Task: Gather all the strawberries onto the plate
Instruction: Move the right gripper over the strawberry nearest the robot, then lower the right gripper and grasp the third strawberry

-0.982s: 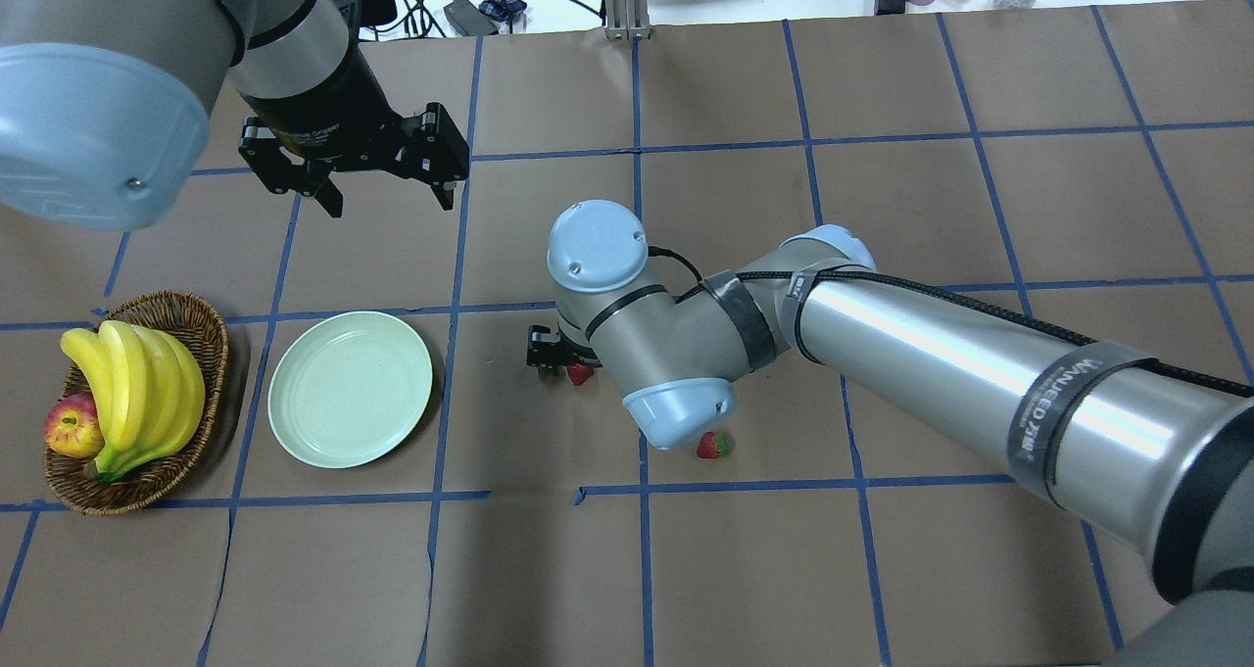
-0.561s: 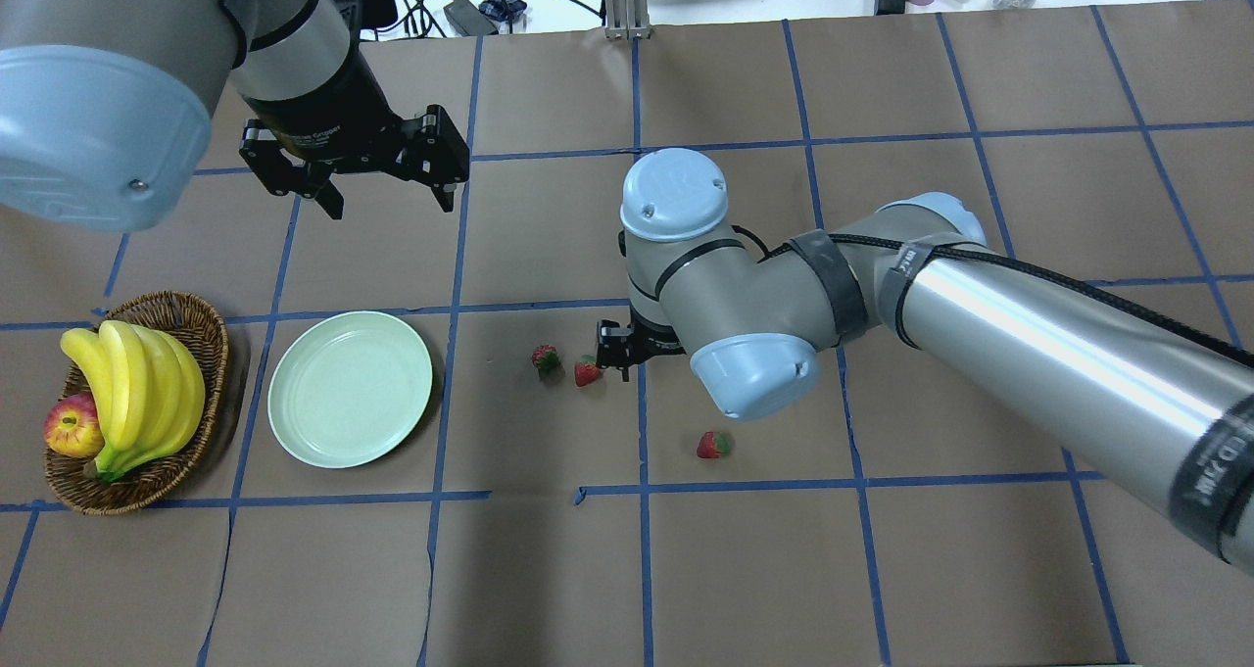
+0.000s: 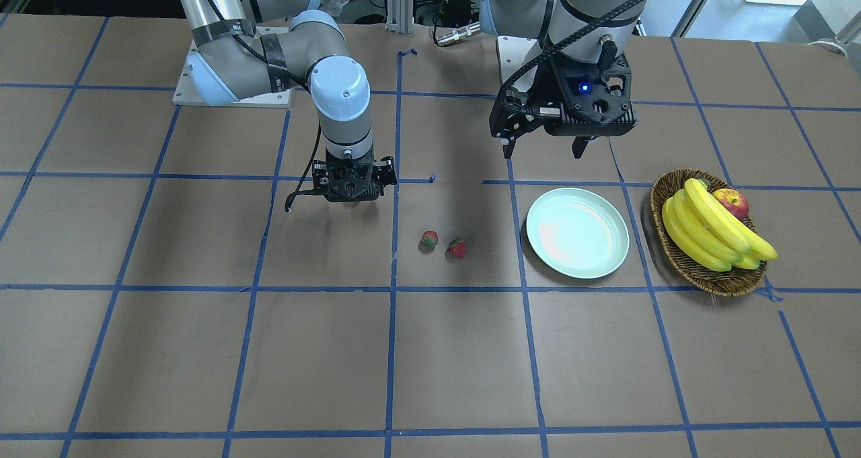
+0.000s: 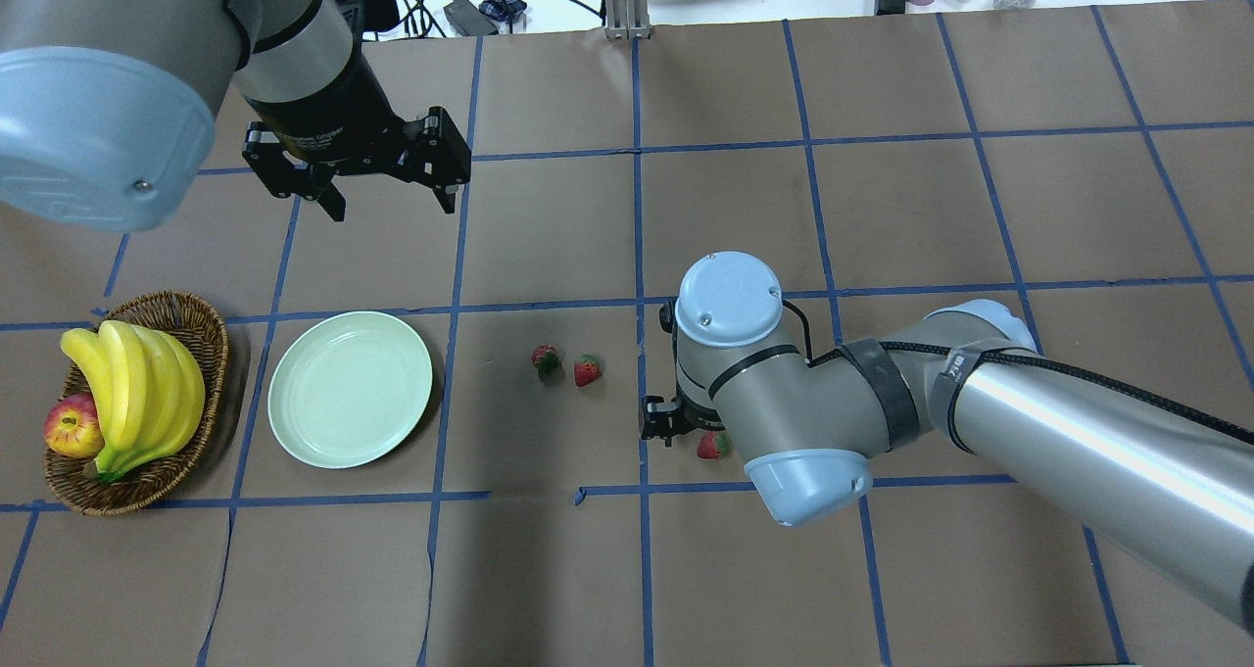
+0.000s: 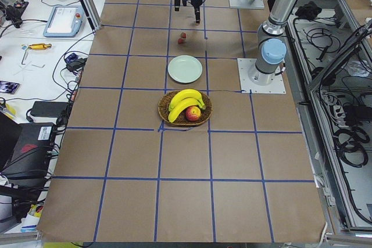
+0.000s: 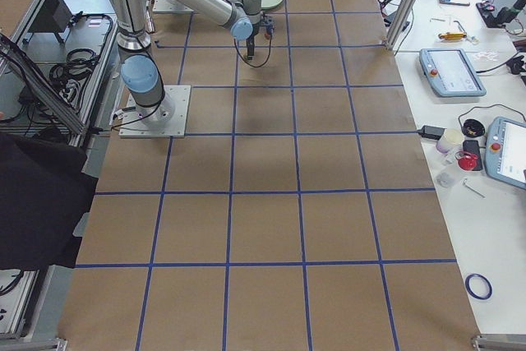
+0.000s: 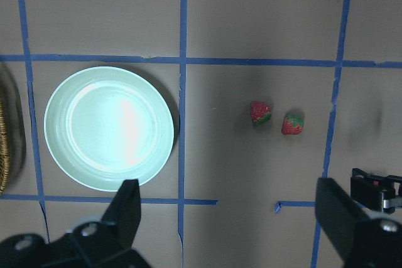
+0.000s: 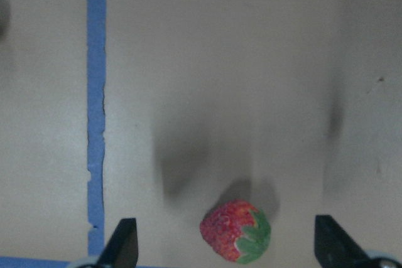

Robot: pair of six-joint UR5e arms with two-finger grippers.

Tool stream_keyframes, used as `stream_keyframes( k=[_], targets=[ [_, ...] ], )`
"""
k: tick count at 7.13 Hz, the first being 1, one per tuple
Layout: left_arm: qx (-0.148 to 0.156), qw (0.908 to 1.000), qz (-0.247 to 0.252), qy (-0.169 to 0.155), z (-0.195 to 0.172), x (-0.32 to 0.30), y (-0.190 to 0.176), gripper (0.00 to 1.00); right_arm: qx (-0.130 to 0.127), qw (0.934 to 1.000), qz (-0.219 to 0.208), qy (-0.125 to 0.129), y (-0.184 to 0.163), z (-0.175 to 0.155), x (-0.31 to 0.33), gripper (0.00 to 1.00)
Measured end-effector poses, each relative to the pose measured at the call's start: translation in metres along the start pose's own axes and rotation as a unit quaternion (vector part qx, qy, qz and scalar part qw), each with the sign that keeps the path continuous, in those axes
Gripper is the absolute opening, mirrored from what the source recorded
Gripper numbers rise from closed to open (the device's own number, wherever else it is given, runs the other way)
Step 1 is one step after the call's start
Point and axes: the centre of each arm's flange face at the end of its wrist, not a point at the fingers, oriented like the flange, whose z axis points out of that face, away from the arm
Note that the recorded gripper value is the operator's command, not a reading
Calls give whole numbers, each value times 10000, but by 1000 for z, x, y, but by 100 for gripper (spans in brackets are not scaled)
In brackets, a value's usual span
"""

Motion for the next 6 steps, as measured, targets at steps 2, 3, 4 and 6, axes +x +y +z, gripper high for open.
stream_keyframes(
  k=[2, 3, 4, 6],
  targets=[
    [-11, 10000, -1, 4, 1, 0, 0, 100, -64, 10000, 34, 22, 10, 13, 3, 99],
    [-9, 10000, -1, 5, 1, 0, 0, 100, -108, 9999, 49, 35, 15, 18, 4, 78],
    [-4, 10000, -1, 3, 0, 0, 0, 100, -128, 9999, 44, 35, 17, 21, 5, 44],
    [-2, 10000, -1, 2, 0, 0, 0, 100, -87, 10000, -7, 15, 14, 19, 3, 33]
  ],
)
